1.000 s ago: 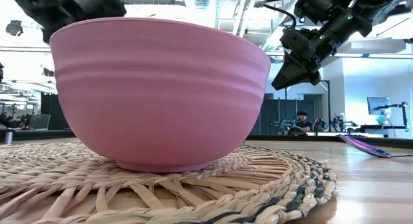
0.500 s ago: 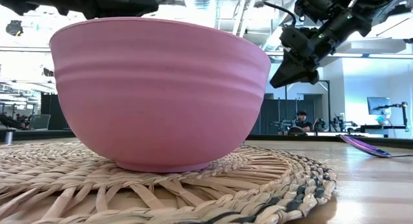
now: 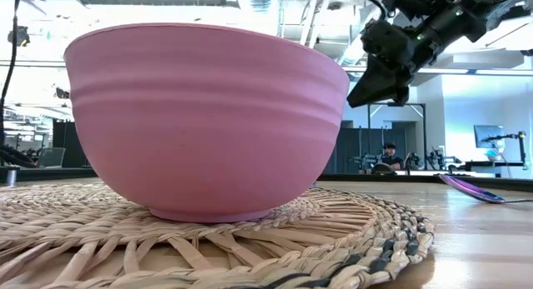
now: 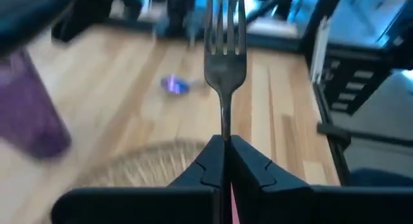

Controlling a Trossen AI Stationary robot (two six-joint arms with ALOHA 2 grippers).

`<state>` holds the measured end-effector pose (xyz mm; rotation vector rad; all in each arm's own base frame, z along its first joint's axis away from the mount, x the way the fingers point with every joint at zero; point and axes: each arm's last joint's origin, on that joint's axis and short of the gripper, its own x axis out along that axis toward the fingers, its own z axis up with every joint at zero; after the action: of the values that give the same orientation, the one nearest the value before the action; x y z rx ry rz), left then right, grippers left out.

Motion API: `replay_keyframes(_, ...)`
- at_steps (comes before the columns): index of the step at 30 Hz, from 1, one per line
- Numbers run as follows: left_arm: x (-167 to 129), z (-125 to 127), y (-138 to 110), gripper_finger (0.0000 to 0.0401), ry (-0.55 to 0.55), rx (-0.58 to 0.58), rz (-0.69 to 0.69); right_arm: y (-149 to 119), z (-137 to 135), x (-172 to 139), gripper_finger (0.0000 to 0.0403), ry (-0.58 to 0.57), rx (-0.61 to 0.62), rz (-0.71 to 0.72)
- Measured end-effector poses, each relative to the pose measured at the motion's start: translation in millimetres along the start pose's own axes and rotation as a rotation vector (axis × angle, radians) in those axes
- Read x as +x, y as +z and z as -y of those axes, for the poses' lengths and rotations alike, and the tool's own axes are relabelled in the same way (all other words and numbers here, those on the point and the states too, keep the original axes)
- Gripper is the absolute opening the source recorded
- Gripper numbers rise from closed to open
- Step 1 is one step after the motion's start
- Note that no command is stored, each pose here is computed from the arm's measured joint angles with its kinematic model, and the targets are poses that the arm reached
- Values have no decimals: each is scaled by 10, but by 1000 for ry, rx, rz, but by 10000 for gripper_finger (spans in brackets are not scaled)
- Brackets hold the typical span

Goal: Pick & Place Utensil
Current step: Put the black fork into the pink bowl

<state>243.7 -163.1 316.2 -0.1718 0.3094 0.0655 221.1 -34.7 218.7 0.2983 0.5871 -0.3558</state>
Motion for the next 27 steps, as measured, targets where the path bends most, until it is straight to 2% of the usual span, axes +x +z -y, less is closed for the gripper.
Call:
replay_keyframes(4,129,87,-11,9,-26,-110,-220,-32,-122,-17,87,48,-32,-1)
replay_keyframes(8,326,120,-275,10,-97,-123,-464,-50,-226,-37,87,92,-56,8)
replay_keyframes(12,489,111,-494,14,-100,-172,-635,-36,-315,-57,87,136,-67,45)
replay_keyframes(17,639,42,-574,16,-110,-238,-722,15,-427,-90,87,201,-72,126)
replay_keyframes(24,731,-174,-450,17,-114,-336,-737,-20,-690,-80,87,314,-101,180)
replay_keyframes(27,772,-254,-422,17,-127,-382,-761,-76,-859,-54,87,423,-127,180)
